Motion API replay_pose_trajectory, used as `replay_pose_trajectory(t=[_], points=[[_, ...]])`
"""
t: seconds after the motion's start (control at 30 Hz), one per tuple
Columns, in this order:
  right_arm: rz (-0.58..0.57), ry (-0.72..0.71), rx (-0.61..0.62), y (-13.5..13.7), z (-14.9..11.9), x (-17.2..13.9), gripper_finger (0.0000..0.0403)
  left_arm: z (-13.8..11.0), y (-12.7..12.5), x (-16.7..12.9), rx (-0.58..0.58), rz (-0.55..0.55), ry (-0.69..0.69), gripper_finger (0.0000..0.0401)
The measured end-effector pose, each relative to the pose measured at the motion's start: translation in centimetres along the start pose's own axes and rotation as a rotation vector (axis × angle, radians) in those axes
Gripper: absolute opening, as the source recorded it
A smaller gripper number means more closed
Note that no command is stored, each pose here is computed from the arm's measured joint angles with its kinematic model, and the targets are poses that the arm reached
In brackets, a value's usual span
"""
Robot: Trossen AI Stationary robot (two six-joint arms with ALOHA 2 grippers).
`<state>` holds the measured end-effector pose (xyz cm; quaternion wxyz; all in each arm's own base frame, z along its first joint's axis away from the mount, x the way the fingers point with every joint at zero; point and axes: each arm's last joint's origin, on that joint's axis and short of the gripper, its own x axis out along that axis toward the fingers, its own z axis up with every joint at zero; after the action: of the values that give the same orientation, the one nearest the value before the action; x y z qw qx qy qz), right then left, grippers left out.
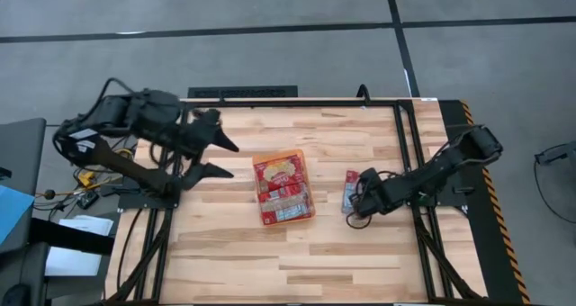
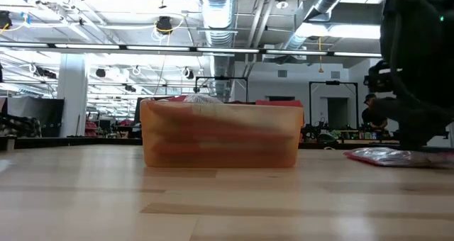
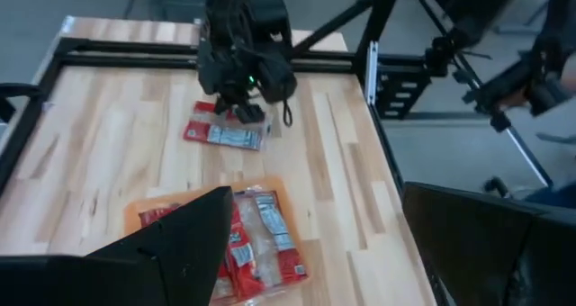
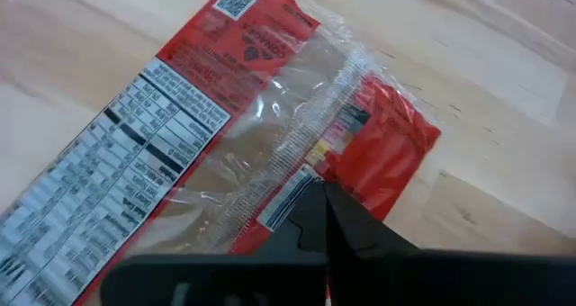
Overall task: Sort popcorn bags into baskets
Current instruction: Put the red popcorn bag into the orange bin
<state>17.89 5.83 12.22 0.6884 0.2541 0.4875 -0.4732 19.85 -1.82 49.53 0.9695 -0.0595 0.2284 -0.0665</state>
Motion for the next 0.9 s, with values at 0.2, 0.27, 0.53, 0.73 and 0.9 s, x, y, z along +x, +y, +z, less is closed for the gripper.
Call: replay_pose_trajectory(t=[0.2,0.27,0.53,0.73,0.9], points=[[-0.047,-0.025,0.017,1.0,-0.9,0.6,0.0013,-1.4,-2.5,-0.9,-0.041,0.020,-0.042,0.0310],[-0.024,-0.016,0.033,1.8,-1.2,0.0,0.0016,-2.5,-3.3,-0.5,-0.064,0.010,-0.051,0.0310],[0.195,0.042,0.094,5.4,-3.6,-2.5,0.0008,-9.6,-5.9,3.0,-0.187,-0.064,-0.082,0.0310],[0.347,0.069,0.062,11.0,-6.2,-3.6,0.0013,-15.6,-7.4,5.4,-0.370,-0.147,-0.153,0.0310],[0.384,0.054,-0.020,16.2,-7.1,-4.6,0.0006,-20.2,-8.3,7.1,-0.479,-0.123,-0.143,0.0310]])
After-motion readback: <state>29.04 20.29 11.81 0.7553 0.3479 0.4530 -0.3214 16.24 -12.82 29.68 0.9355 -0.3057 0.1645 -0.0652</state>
